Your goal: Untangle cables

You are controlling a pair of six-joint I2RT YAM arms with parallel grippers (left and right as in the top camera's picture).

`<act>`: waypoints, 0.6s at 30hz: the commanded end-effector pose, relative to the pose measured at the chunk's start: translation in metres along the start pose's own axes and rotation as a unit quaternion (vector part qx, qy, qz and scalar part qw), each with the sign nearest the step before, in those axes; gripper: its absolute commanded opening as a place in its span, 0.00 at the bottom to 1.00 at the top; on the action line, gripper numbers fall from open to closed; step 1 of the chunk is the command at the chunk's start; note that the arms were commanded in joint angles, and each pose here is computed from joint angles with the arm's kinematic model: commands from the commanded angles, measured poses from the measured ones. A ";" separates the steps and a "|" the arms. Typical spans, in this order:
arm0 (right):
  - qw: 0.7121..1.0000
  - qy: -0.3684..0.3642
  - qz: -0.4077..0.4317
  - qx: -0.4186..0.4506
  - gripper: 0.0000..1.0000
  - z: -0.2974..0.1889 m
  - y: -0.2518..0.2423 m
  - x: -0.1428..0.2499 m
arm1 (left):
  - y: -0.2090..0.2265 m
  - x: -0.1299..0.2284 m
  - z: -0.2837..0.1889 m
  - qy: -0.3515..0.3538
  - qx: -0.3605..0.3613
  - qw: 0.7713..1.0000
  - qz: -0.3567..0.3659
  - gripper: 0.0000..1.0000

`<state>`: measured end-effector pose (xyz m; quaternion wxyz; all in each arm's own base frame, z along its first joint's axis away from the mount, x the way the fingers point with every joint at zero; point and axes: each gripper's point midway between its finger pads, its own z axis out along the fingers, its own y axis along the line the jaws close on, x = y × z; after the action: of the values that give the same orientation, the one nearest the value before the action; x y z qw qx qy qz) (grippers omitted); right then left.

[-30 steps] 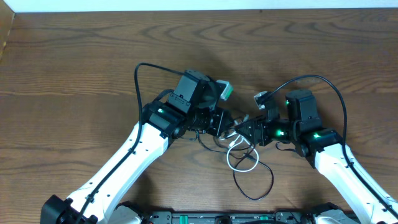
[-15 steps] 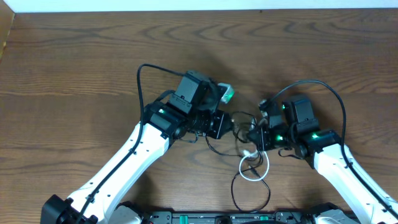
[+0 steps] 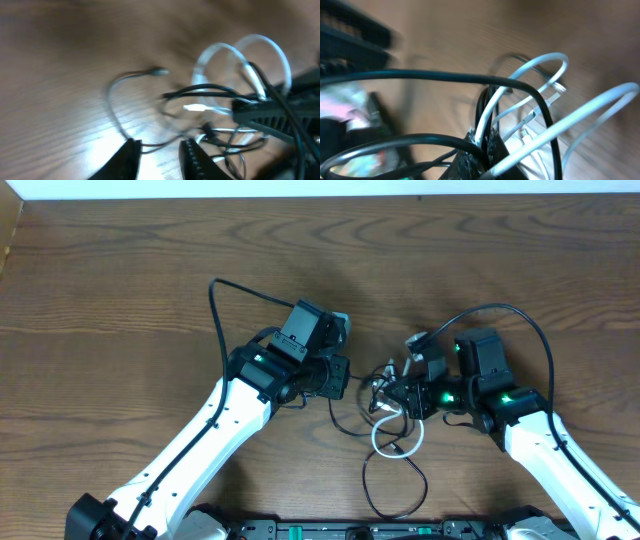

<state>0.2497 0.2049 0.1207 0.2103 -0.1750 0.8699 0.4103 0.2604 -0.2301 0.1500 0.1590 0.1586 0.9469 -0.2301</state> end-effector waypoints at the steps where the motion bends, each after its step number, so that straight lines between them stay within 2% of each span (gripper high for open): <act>1: 0.998 0.000 -0.021 -0.066 0.01 -0.003 0.025 -0.002 | -0.039 0.011 -0.007 0.029 0.114 0.992 0.033 0.38; 4: 0.999 -0.013 0.028 0.007 0.01 -0.002 0.000 -0.007 | -0.056 0.018 -0.013 0.042 0.168 0.983 0.064 0.46; 6: 0.996 -0.026 0.065 0.055 0.01 -0.003 -0.017 -0.010 | -0.059 0.019 -0.014 0.043 0.176 0.981 0.069 0.50; 9: 0.990 -0.041 0.099 0.093 0.01 -0.005 -0.031 -0.013 | -0.059 0.019 -0.014 0.043 0.176 0.981 0.072 0.51; 18: 0.982 -0.036 0.123 0.136 0.01 -0.009 -0.046 -0.005 | -0.061 0.014 -0.014 0.034 0.180 0.980 0.077 0.51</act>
<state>0.2705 0.1763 0.0984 0.2050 -0.0399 0.9206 0.3300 0.2220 -0.2682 0.1735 0.1057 0.2532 0.8888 -0.3671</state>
